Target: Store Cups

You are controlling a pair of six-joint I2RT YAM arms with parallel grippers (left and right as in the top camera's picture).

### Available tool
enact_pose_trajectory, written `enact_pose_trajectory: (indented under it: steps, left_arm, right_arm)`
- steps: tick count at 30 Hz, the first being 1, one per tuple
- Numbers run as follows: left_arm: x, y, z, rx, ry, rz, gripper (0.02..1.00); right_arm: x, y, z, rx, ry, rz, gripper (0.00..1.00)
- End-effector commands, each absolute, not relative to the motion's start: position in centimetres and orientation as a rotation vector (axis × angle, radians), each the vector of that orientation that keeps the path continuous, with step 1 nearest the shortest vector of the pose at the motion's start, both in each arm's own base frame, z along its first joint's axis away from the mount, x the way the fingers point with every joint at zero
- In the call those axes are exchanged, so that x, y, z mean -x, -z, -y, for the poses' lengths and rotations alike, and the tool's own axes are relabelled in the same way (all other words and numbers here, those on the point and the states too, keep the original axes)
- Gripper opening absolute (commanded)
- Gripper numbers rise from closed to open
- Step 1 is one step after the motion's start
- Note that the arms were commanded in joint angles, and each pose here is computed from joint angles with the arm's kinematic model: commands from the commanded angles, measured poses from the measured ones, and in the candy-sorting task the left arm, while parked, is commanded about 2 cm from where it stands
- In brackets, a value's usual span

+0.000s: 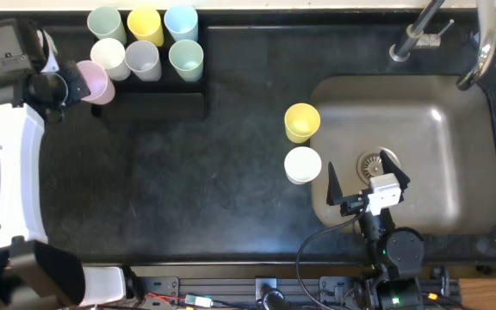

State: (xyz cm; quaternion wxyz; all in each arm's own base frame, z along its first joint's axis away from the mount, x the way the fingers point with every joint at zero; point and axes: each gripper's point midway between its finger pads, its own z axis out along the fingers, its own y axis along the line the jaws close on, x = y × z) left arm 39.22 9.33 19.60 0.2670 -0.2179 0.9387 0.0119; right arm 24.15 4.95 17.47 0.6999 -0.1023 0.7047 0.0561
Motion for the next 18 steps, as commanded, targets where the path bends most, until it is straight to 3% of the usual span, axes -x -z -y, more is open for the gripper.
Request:
enact_pose_trajectory:
  steps: [1,18]
  left_arm:
    - [-39.9,-17.5,-9.0,0.526,-0.011,-2.592,0.034]
    - [-41.5,-12.2,-9.4,0.547,-0.014,-2.687,0.034]
  right_arm:
    - [-24.1,-17.3,-5.1,0.234,-0.131,-1.564,0.998]
    - [-24.1,-17.3,-5.1,0.234,-0.131,-1.564,0.998]
